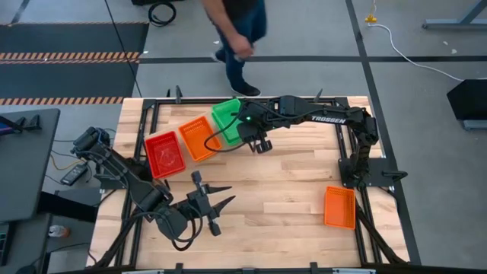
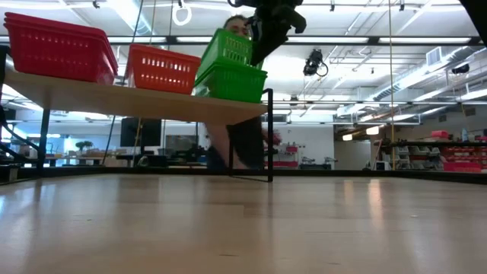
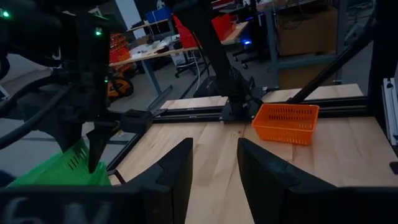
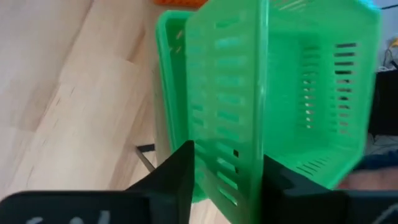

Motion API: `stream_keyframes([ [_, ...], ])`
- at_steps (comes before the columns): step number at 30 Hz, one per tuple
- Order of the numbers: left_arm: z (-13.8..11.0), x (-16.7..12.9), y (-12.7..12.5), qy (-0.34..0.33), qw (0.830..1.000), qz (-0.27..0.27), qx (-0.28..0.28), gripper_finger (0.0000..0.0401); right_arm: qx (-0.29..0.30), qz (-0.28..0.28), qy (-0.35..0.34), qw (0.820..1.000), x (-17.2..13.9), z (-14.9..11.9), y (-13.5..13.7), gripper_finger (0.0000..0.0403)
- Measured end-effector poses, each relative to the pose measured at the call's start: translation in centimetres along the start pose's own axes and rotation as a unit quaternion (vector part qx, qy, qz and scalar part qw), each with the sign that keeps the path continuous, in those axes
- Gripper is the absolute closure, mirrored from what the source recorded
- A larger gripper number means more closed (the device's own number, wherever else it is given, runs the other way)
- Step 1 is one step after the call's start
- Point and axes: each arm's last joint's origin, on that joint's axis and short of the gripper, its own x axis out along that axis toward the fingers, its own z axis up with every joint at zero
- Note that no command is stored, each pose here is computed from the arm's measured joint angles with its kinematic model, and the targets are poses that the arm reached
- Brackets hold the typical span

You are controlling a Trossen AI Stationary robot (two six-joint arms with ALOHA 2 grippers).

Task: Stack baskets on shelf by color
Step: Stack the green bin on the green bins on the shelf

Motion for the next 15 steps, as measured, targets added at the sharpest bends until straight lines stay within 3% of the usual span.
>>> stream_keyframes([
  [9,0.01,0.00,0.00,0.000,1.000,0.000,0.000,0.0268,0.000,-0.009,0.006,1.000,0.00,-0.04,-0.05,0.0236],
  [15,0.01,0.00,0.00,0.000,1.000,0.000,-0.001,0.0268,-0.001,-0.016,0.009,1.000,-0.17,-0.01,0.02,0.0225],
])
